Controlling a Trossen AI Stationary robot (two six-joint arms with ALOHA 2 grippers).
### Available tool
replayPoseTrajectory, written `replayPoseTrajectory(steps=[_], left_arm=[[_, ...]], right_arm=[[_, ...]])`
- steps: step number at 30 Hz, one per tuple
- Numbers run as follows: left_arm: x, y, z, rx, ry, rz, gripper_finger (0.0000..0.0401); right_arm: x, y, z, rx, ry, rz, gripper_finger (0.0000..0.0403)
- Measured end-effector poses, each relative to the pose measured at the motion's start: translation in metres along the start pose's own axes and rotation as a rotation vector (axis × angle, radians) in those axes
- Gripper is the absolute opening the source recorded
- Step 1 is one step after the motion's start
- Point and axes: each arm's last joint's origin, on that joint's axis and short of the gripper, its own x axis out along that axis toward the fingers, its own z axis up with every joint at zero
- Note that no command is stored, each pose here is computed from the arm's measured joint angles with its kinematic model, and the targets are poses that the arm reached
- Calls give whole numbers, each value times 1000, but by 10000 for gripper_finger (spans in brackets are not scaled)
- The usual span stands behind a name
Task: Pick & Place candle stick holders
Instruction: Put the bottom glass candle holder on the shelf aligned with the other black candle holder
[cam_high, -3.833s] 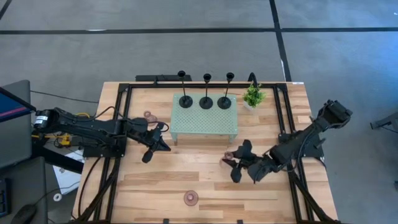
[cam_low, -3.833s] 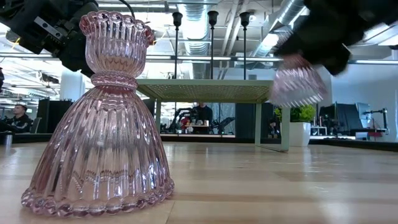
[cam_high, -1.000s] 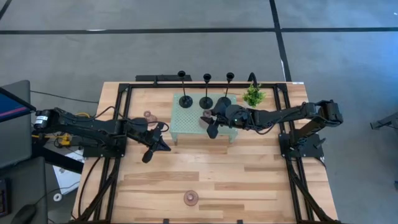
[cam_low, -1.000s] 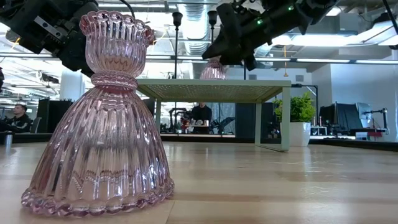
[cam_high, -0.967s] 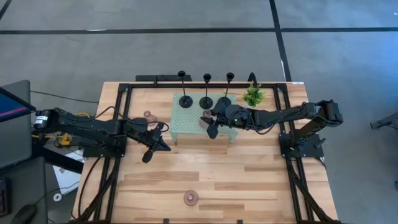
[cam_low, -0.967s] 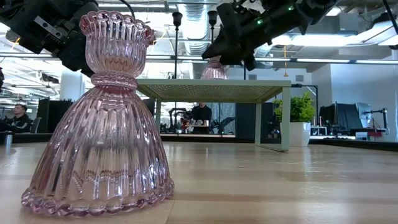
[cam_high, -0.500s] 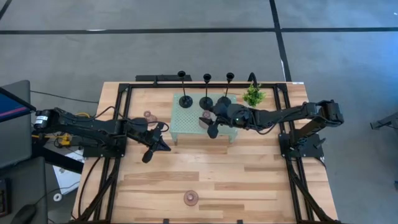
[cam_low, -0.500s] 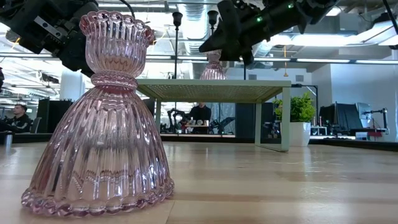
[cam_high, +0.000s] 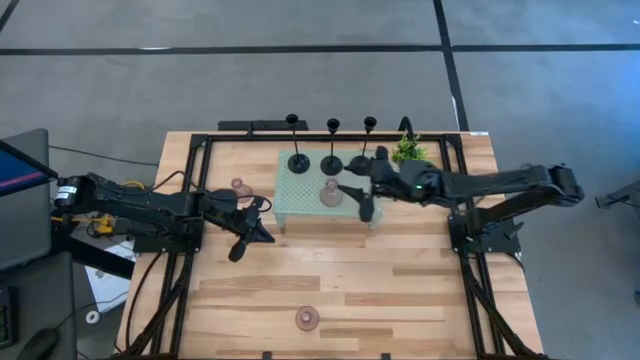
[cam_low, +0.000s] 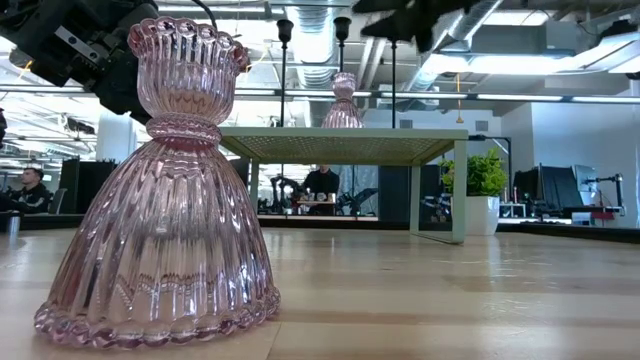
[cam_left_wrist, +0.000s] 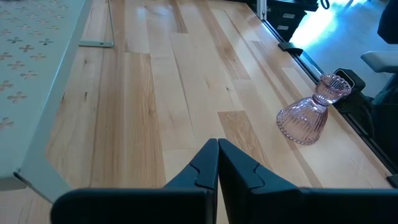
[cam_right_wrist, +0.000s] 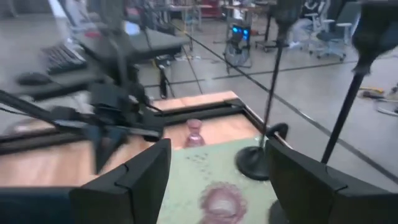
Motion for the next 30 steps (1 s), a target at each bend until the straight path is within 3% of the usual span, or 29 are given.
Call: replayPoseTrajectory(steps=[6, 13, 17, 25, 30], left_arm=[[0, 0, 0, 0, 0, 0, 10], [0, 0, 1, -55, -6, -1, 10], [1, -3, 1, -102, -5, -18, 10], [5, -31, 0, -44, 9, -181, 10], [5, -54, 2, 129, -36, -304, 10]], right_arm=[[-40, 18, 5, 70, 76, 104, 249], [-71, 50, -8, 99, 229, 228, 249], [-73, 74, -20, 107, 266, 229, 249], [-62, 120, -53, 85, 319, 213, 249], [-46, 146, -73, 100, 292, 254, 249]])
